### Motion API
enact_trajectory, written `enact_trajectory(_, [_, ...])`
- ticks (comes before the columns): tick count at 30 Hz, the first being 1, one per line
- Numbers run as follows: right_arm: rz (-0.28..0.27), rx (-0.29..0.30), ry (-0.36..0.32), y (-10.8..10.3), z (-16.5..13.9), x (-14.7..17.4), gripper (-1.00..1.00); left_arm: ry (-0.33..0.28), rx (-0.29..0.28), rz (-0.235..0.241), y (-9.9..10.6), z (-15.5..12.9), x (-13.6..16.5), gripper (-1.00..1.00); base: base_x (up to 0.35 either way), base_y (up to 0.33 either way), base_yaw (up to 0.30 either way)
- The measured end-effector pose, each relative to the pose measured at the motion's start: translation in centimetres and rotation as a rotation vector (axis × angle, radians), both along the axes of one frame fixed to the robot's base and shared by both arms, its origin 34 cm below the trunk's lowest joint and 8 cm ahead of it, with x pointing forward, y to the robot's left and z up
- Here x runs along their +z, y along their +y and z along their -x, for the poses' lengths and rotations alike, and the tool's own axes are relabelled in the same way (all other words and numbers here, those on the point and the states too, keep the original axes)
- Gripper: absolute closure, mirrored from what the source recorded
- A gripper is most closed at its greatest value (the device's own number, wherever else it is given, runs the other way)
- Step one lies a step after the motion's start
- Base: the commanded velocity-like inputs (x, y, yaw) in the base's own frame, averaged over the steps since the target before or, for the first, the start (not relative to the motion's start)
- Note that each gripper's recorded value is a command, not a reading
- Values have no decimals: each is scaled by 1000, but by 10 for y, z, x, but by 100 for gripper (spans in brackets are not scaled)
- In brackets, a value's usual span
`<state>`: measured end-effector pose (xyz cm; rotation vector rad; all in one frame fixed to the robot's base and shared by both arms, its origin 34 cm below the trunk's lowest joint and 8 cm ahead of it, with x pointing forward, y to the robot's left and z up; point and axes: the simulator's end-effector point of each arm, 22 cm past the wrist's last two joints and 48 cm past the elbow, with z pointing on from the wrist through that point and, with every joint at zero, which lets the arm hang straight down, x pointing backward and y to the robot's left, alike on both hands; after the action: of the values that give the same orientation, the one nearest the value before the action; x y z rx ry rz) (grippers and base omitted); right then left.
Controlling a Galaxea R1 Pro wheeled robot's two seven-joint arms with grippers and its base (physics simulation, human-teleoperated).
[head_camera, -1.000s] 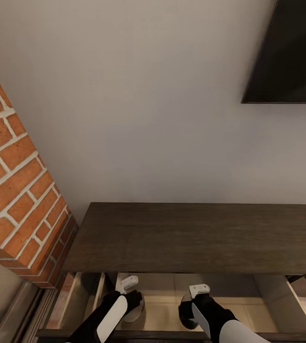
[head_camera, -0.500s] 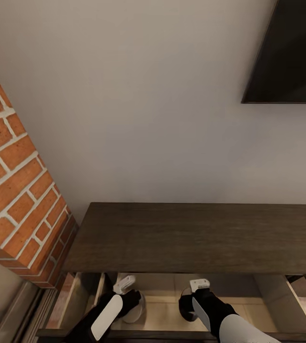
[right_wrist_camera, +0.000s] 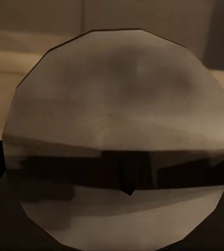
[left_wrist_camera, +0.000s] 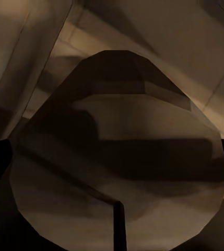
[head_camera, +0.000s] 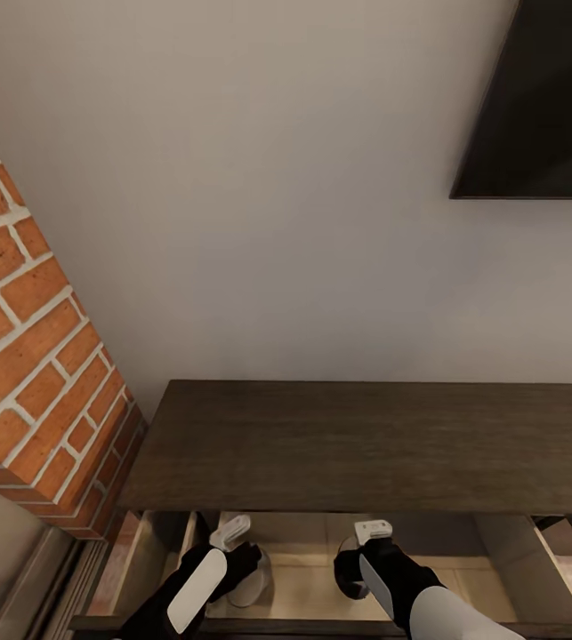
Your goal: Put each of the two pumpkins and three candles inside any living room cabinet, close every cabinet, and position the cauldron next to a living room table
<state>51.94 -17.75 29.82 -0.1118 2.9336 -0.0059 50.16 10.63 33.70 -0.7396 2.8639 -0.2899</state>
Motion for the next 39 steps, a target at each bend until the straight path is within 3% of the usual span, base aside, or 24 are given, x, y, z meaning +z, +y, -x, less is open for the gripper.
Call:
enact_trajectory(2, [0, 0, 0, 0, 0, 0, 100, -20, -28, -22, 0, -3, 1, 100, 0, 0, 0])
enact_trajectory(3, [0, 0, 0, 0, 0, 0, 100, -46, -81, -68, 0, -7, 3, 100, 0, 0, 0])
enact_trajectory(4, [0, 0, 0, 0, 0, 0, 100, -58, -100, -83, 1, -10, 4, 100, 0, 0, 0])
enact_trajectory(39, [0, 0, 0, 0, 0, 0, 100, -68, -98, -85, 2, -13, 6, 100, -9, 0, 0])
